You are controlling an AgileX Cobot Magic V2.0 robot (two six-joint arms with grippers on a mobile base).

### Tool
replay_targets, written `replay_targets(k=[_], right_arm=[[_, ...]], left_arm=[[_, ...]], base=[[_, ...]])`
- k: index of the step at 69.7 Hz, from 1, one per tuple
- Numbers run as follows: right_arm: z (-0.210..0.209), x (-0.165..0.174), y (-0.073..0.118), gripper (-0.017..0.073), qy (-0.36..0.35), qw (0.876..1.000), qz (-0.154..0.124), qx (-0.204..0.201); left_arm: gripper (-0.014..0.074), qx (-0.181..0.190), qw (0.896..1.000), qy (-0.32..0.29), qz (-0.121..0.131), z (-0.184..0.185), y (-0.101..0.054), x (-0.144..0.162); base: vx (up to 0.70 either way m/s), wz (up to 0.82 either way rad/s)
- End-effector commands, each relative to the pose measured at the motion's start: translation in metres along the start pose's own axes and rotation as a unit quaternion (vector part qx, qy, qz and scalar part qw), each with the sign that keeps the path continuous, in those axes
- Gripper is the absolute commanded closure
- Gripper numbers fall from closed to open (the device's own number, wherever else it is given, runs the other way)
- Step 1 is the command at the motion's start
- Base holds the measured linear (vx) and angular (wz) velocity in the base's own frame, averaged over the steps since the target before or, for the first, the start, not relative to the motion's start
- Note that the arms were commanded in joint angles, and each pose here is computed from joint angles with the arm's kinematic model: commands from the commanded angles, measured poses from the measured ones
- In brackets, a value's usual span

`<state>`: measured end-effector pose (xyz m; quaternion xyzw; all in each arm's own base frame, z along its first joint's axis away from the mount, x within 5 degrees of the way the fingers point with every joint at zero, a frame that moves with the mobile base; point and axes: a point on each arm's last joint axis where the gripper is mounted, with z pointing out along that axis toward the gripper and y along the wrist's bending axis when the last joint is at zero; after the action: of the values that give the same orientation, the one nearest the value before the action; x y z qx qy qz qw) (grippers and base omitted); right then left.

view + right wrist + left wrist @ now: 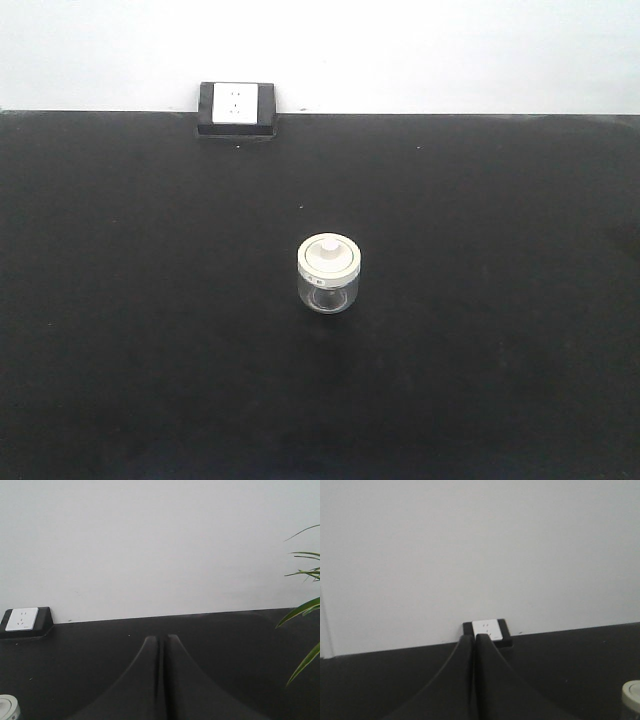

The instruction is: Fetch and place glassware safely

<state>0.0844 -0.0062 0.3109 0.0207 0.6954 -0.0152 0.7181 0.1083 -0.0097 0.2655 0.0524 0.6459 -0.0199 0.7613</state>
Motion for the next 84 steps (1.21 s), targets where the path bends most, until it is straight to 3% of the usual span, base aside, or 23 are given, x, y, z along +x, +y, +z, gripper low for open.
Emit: replay_targets(k=[1, 13, 29, 54, 84], right_arm=[[0.0, -0.009, 0.001, 0.0563, -0.015, 1.0, -0.015, -0.003], [0.0, -0.009, 0.001, 0.0563, -0.015, 1.0, -0.015, -0.003], [0.0, -0.009, 0.001, 0.0563, -0.015, 1.0, -0.015, -0.003], [0.0, -0.009, 0.001, 0.0563, -0.016, 1.0, -0.015, -0.003], [0.0, -0.009, 0.001, 0.0563, -0.016, 1.0, -0.015, -0.005]], left_arm=[[0.0591, -0.024, 1.0, 0.0, -0.014, -0.011, 0.003, -0.006], [0.0591, -0.043, 0.997, 0.058, -0.029, -0.029, 0.005, 0.003], [0.0591, -0.031, 0.993, 0.116, -0.006, -0.048, 0.001, 0.017], [0.0591, -0.038, 0.995, 0.091, -0.01, -0.064, -0.001, 0.07], [0.0591, -0.033, 0.993, 0.112, -0.011, -0.064, -0.002, 0.071]], base=[[0.0, 0.0], [0.0, 0.0], [0.0, 0.0], [0.0, 0.0], [0.0, 0.0]])
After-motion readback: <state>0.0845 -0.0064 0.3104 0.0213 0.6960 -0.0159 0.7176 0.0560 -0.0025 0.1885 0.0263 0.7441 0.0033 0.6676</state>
